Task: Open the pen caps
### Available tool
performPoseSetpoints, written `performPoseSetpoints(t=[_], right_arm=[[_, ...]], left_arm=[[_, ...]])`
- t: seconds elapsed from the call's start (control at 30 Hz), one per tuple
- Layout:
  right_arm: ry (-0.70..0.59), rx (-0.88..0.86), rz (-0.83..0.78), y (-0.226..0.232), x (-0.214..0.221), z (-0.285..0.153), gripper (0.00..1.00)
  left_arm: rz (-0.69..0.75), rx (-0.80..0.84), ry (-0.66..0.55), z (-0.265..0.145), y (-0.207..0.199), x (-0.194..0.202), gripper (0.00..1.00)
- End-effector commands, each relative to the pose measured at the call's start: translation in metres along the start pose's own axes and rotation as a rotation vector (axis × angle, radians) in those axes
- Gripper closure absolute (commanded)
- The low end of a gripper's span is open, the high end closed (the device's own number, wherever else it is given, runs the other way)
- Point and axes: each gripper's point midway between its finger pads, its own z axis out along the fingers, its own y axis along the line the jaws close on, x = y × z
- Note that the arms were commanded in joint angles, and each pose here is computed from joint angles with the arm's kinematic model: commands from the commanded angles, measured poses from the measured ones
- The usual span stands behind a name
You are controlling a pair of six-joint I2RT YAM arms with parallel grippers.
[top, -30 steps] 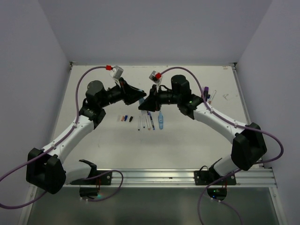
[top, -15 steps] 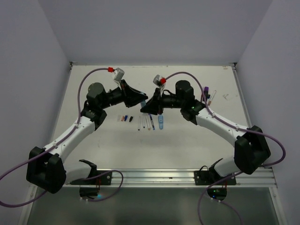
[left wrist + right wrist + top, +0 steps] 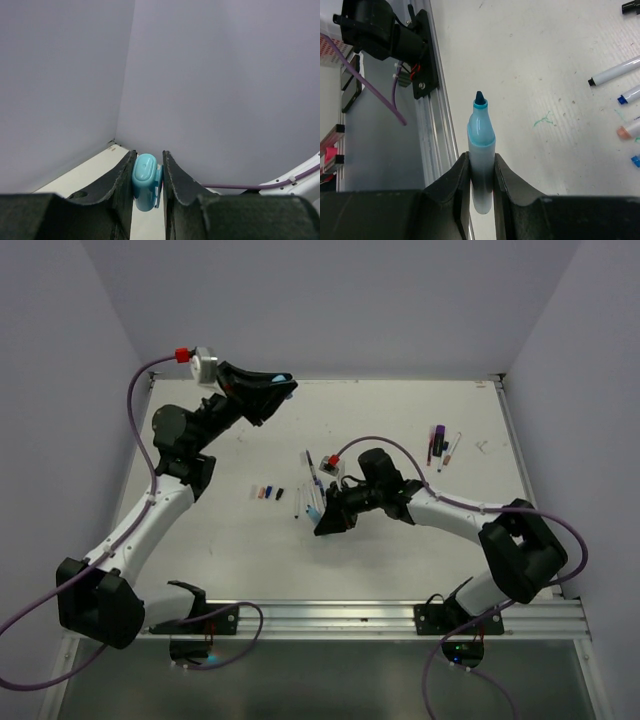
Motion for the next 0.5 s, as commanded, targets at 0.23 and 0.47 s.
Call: performPoseSetpoints(t=[0.23, 0.47], right_arm=[[-0.116, 0.298, 0.024, -0.053, -0.069, -0.019, 1.0], [-0.101, 0.603, 0.111, -0.115, -0.105, -0.03, 1.0]], left_arm=[[-0.067, -0.333, 0.259, -0.023, 0.071, 0.063, 1.0], [-0.184, -0.597, 0.57, -0.067, 0.123, 0.147, 0.95]])
